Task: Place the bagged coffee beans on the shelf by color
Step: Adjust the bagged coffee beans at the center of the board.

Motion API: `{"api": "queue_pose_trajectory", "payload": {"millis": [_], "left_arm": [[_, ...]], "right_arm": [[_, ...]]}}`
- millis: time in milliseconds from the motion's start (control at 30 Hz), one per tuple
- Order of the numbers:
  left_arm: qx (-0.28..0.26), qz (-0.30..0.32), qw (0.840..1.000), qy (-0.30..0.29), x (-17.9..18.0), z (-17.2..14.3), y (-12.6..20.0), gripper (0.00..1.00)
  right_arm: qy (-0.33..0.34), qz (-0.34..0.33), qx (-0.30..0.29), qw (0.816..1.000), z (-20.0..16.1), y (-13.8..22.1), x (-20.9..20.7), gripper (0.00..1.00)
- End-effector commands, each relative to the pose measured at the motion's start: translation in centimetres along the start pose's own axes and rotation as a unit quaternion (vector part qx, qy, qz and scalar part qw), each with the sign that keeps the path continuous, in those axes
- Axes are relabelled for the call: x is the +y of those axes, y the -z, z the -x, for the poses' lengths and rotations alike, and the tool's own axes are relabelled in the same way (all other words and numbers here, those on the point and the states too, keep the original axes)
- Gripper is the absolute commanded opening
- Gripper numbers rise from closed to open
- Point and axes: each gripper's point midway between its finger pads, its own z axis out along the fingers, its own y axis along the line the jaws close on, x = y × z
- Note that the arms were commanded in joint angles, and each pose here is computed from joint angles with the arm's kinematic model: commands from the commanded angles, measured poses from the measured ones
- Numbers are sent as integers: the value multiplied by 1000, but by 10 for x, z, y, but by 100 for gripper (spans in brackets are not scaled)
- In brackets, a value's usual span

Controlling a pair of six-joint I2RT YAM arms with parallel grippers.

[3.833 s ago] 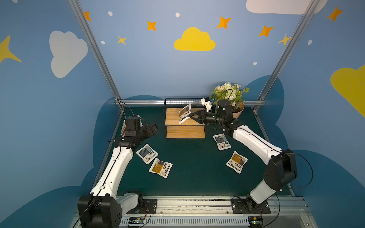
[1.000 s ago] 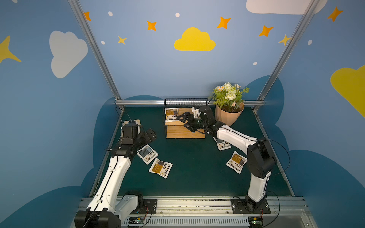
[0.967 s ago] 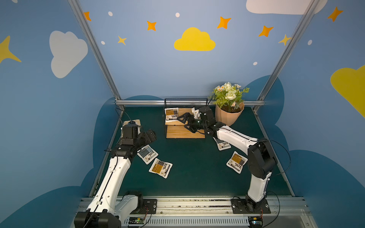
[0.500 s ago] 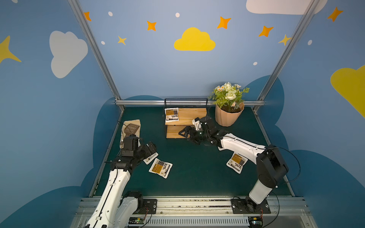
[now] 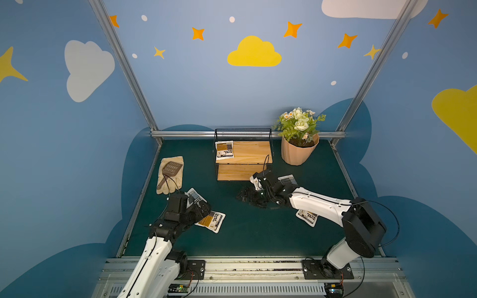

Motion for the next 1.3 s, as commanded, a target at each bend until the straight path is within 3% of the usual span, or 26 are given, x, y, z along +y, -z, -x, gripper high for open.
{"api": "queue_pose_trajectory", "payload": {"millis": [0,333,733,1267], "left_arm": [[-6,0,1000,13,1,-6,-6,100],[-4,28,1000,4,19,-21,-27,100],[8,18,1000,-19,9,-17,-50,100],[75,1,992,-100,-58,-30,-92,100]], "right_arm": [[4,-10,-10,1000,-8,5,2,98],[-27,-31,-6,999,-28,-3,-17,98],[-43,-62,-23,997,-38,22,-44,98],[-74,-67,-36,994,-27,43,-77,98]]}}
